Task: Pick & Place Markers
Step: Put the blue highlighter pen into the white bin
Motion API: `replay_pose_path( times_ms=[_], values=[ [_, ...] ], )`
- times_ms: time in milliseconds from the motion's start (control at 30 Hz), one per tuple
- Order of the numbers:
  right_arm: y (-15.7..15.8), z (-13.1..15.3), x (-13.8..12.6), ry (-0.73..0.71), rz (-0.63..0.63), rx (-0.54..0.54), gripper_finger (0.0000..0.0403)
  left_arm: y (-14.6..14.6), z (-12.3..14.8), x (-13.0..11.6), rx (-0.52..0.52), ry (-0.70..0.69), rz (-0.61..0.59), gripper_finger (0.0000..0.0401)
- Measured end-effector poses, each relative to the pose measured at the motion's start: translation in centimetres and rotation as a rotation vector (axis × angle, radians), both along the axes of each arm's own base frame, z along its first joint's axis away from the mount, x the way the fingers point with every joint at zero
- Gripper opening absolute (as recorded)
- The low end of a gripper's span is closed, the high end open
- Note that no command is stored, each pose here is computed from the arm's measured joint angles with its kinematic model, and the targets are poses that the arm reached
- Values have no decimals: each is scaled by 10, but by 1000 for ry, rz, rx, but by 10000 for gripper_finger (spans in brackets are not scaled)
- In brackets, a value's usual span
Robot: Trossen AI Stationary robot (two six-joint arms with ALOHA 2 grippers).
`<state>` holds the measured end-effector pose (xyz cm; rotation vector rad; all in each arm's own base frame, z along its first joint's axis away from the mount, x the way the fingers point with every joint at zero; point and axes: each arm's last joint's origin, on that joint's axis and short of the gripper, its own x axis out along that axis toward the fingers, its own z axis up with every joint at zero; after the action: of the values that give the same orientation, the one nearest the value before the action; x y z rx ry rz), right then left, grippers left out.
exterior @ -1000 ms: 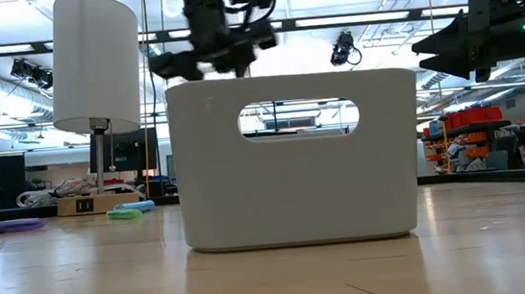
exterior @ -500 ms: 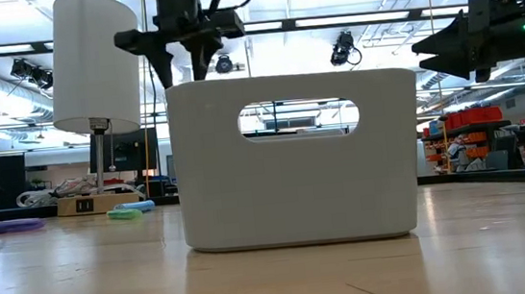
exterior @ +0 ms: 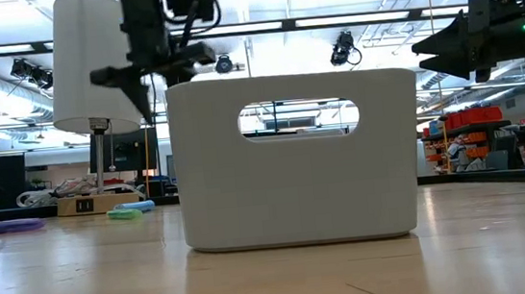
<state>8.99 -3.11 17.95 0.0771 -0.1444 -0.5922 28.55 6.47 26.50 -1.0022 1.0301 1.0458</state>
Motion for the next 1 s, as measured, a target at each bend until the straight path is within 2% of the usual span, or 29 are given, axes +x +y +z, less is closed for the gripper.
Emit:
replay_pose_path(
  times_ms=[167, 500, 833, 1000],
  values=[
    [0, 0, 0, -1, 0, 0, 302, 0, -15, -18, -35, 34, 17, 216],
    [0, 0, 0, -2, 0, -1, 302, 6, -38, -33, -88, 103, 51, 216],
    [0, 0, 0, -3, 0, -1, 302, 10, -53, -35, -95, 71, 124, 216],
    [0, 0, 0, -3, 0, -1, 302, 12, -54, -38, -69, 117, 133, 216]
  ],
)
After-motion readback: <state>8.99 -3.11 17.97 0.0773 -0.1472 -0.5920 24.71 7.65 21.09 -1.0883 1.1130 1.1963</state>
